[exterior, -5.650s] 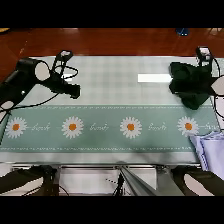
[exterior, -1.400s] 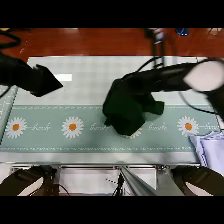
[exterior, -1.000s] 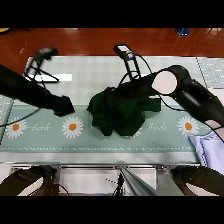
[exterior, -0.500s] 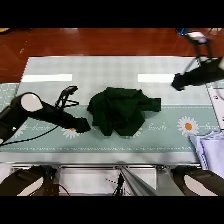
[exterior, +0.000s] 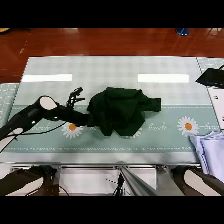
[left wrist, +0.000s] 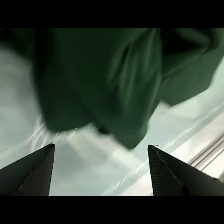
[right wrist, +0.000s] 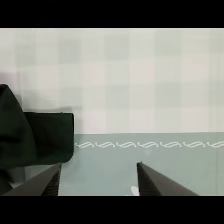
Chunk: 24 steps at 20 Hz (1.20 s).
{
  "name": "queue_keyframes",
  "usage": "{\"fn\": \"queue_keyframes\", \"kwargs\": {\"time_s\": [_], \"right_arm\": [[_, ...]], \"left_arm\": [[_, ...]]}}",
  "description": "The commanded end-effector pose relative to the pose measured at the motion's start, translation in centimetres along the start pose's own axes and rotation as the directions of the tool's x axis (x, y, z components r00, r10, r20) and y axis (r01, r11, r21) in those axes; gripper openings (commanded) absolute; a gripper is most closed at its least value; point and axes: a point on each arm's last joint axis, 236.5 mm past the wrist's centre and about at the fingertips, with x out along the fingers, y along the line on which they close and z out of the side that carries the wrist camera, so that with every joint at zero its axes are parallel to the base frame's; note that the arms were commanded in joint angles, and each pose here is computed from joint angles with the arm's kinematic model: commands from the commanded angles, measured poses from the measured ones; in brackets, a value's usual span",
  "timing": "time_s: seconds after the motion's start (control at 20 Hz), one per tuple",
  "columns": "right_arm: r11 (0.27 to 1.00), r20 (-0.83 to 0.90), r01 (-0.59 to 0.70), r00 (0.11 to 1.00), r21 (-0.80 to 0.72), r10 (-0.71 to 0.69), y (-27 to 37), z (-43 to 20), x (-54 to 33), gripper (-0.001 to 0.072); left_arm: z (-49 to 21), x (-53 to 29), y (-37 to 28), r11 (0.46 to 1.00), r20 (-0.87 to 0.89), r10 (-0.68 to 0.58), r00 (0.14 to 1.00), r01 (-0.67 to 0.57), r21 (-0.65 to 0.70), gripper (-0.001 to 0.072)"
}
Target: Fold the shirts.
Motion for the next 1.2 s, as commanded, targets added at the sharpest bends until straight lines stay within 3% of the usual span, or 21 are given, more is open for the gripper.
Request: {"fn": "queue_keyframes", "kwargs": {"time_s": [0.0,0.05,0.1,0.15,0.25,0.3,0.35,0.4,0.6,0.75,0.9,1.15], "right_arm": [[1.0,0.016,-0.014,1.0,0.016,0.014,-0.4,0.3,0.0,0.0559],[1.0,0.012,-0.012,1.0,0.015,0.012,-0.6,0.3,0.1,0.0559],[1.0,0.005,-0.008,1.0,0.015,0.008,-0.7,0.2,0.3,0.0559],[1.0,-0.003,-0.01,1.0,0.018,0.01,-0.8,0.1,0.6,0.0559],[1.0,-0.025,-0.013,1.0,0.025,0.013,-1.0,-0.1,1.4,0.0559],[0.999,-0.041,-0.015,0.999,0.03,0.016,-1.2,-0.3,1.9,0.0559],[0.999,-0.061,-0.018,0.998,0.035,0.021,-1.3,-0.5,2.5,0.0559],[0.999,-0.085,-0.023,0.996,0.041,0.026,-1.4,-0.9,3.1,0.0559],[0.993,-0.215,-0.07,0.973,0.096,0.089,-1.4,-3.9,7.0,0.0559],[0.972,-0.286,-0.17,0.935,0.161,0.211,0.5,-7.9,10.6,0.0559],[0.933,-0.256,-0.279,0.907,0.229,0.334,3.3,-10.4,13.3,0.0559],[0.926,-0.232,-0.33,0.9,0.186,0.368,8.1,-12.0,16.3,0.0559]], "left_arm": [[2.0,1.6,-0.3,0.997,0.028,-0.055,0.998,0.056,-0.046,0.0707],[2.4,1.8,-0.3,0.997,0.028,-0.057,0.998,0.058,-0.051,0.0706],[2.8,2.0,-0.4,0.997,0.029,-0.061,0.998,0.062,-0.053,0.0642],[3.3,2.1,-0.5,0.996,0.03,-0.065,0.997,0.066,-0.051,0.0505],[3.8,2.3,-0.9,0.996,0.032,-0.07,0.997,0.072,-0.043,0.0465],[3.8,2.3,-1.0,0.996,0.027,-0.074,0.997,0.075,-0.042,0.0326],[3.7,2.3,-1.1,0.996,0.02,-0.077,0.997,0.077,-0.041,0.0132],[3.3,2.2,-1.3,0.996,0.004,-0.085,0.996,0.085,-0.029,0.0031],[1.4,1.7,-1.9,0.992,-0.081,-0.127,0.989,0.127,-0.007,0.0024],[1.0,0.9,-1.8,0.991,-0.097,-0.134,0.986,0.134,-0.006,0.0024],[0.9,0.4,-2.0,0.99,-0.099,-0.142,0.985,0.142,-0.003,0.0024],[0.3,0.2,-2.3,0.988,-0.124,-0.154,0.98,0.155,-0.004,0.0024]]}}
